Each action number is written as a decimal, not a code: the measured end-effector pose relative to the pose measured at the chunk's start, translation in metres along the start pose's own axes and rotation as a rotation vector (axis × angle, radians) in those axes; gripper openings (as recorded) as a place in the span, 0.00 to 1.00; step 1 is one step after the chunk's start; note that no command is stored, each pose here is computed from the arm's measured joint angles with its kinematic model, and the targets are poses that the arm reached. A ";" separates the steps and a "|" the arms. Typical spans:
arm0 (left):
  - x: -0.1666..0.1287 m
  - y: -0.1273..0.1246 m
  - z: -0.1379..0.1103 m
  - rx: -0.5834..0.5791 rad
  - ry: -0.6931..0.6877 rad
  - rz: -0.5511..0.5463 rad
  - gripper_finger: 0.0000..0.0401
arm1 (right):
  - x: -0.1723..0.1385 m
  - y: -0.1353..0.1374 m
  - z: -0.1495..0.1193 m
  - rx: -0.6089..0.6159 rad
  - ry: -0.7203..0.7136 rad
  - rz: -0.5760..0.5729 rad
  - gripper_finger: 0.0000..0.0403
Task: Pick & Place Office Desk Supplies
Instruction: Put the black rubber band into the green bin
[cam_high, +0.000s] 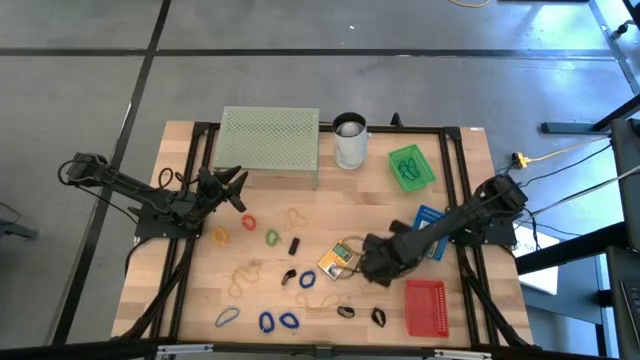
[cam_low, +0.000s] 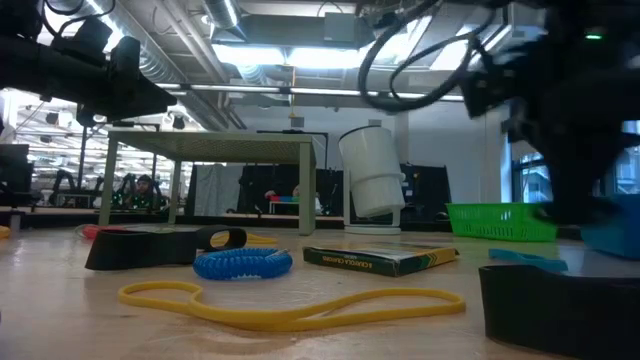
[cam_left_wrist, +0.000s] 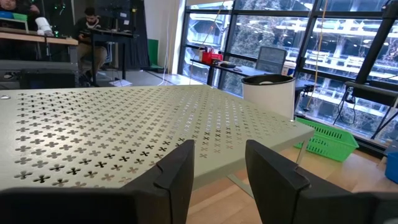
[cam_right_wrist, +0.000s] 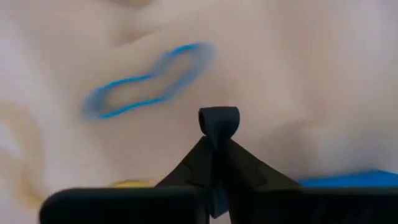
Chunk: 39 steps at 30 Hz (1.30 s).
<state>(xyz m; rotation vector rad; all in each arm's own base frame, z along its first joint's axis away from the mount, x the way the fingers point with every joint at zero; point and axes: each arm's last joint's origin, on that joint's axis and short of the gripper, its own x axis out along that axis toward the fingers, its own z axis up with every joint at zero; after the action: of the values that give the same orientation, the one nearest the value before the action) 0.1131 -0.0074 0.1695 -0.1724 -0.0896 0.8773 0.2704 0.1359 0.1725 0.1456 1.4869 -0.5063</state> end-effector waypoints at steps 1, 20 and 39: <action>0.000 0.000 0.000 0.000 0.000 0.000 0.35 | -0.007 -0.003 0.003 0.007 -0.017 -0.045 0.07; 0.000 0.000 0.000 0.000 0.000 0.000 0.35 | -0.032 -0.103 0.092 0.388 -0.111 -0.326 0.05; 0.000 0.000 0.000 0.000 0.000 0.000 0.35 | -0.015 -0.240 0.114 0.584 0.083 -0.344 0.05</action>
<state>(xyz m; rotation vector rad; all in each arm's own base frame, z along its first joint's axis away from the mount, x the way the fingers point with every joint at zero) 0.1131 -0.0074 0.1694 -0.1721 -0.0892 0.8773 0.2768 -0.1189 0.2490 0.3739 1.4133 -1.2205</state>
